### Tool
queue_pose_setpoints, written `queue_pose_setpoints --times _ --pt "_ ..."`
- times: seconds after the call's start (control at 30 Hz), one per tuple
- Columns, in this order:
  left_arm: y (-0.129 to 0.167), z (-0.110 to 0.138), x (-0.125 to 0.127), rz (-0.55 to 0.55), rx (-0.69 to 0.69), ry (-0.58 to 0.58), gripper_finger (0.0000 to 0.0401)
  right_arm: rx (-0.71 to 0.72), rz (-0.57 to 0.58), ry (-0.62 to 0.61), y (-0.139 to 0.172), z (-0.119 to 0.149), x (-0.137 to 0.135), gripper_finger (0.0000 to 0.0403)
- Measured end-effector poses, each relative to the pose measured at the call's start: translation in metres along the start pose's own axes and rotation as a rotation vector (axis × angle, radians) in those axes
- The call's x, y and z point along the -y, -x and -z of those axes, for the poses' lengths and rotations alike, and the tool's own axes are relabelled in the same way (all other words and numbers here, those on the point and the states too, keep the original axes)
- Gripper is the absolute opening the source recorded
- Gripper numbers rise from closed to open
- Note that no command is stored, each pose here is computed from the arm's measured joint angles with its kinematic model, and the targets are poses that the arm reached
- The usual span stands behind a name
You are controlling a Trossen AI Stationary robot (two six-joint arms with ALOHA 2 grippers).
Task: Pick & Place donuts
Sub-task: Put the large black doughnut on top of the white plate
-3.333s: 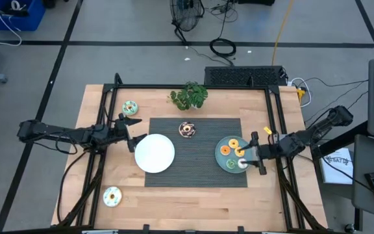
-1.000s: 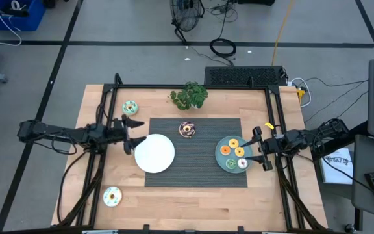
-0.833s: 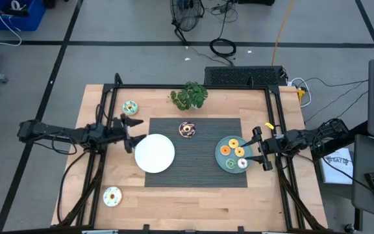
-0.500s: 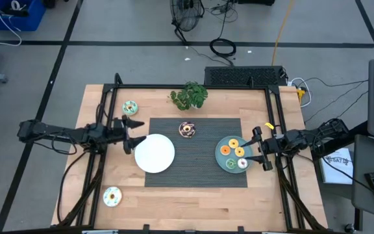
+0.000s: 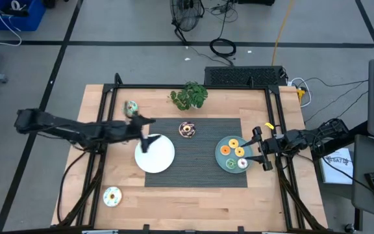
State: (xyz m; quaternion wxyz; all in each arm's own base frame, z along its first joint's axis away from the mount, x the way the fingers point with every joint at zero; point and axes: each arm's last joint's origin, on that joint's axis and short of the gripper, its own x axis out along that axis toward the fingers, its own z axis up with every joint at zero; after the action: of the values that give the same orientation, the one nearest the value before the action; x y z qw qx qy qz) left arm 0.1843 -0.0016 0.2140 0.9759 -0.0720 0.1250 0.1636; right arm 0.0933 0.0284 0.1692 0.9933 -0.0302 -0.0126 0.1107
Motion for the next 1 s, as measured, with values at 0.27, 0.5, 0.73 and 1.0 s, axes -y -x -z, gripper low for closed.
queue_pose_setpoints --times 0.27,0.5,0.73,1.0 --pt "-0.081 -0.011 0.034 -0.010 -0.213 -0.267 0.0379 0.001 0.000 0.000 0.000 0.000 0.000 0.0222" --pt "-0.134 0.009 0.026 -0.091 -0.386 -0.259 0.0379 0.000 0.000 0.000 0.000 0.000 0.000 0.0226" --pt "-0.152 0.025 0.003 -0.139 -0.462 -0.191 0.0379 0.002 0.000 0.000 0.000 0.000 0.000 0.0222" --pt "-0.169 0.046 -0.005 -0.102 -0.493 -0.148 0.0378 0.003 0.000 0.000 0.000 0.000 0.000 0.0226"
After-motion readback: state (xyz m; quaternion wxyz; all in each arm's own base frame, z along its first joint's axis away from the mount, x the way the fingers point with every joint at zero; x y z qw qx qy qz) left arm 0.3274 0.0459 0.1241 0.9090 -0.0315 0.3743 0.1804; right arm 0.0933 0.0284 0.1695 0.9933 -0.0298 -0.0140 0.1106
